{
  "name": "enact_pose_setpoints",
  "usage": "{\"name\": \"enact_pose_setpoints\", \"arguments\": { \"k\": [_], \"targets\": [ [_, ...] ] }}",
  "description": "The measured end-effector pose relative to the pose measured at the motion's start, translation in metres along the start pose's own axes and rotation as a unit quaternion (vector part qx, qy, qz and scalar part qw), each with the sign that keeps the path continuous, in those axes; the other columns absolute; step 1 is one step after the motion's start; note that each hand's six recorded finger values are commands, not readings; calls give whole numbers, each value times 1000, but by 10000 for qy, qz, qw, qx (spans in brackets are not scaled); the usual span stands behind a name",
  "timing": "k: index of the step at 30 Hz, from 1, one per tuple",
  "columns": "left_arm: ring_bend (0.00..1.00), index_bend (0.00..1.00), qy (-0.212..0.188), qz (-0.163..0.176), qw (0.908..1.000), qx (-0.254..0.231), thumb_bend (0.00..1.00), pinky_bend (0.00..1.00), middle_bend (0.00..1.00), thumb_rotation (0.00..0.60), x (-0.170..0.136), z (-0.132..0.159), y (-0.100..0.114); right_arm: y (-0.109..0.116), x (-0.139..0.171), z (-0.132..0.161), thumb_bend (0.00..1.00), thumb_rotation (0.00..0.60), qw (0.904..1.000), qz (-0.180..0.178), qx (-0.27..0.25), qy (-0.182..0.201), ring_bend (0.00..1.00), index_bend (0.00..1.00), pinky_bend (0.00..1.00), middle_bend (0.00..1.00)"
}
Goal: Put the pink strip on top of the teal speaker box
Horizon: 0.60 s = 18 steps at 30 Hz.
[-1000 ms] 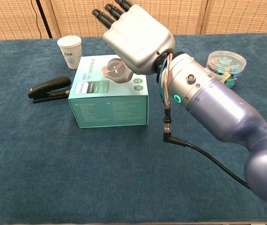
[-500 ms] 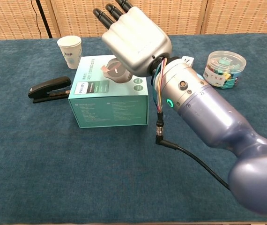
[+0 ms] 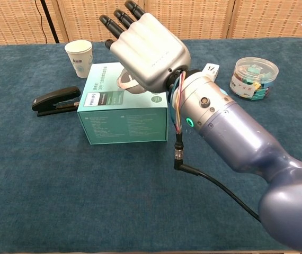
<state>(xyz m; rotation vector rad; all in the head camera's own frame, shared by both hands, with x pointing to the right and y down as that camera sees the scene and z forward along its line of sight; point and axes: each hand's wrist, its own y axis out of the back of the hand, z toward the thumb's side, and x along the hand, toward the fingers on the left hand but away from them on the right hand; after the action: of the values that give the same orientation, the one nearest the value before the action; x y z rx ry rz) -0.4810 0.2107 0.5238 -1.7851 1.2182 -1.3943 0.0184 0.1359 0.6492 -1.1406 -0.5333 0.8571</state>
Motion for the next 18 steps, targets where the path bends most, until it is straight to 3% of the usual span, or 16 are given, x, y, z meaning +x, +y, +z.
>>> {"name": "enact_pose_setpoints", "arguments": {
  "k": [6, 13, 18],
  "targets": [
    [0, 0, 13, 7, 10000, -13, 0, 0, 0, 600, 0, -1, 1, 6, 2, -6, 717, 600, 9999, -95, -10, -41, 0, 163, 0, 0],
    [0, 0, -6, 4, 10000, -34, 0, 0, 0, 600, 1, -2, 2, 23, 4, -32, 695, 600, 9989, -351, -173, -253, 0, 160, 0, 0],
    [0, 0, -144, -52, 9999, 6, 0, 0, 0, 600, 3, 1, 0, 27, 13, -77, 183, 600, 9966, -406, -413, -580, 0, 129, 0, 0]
  ]
}}
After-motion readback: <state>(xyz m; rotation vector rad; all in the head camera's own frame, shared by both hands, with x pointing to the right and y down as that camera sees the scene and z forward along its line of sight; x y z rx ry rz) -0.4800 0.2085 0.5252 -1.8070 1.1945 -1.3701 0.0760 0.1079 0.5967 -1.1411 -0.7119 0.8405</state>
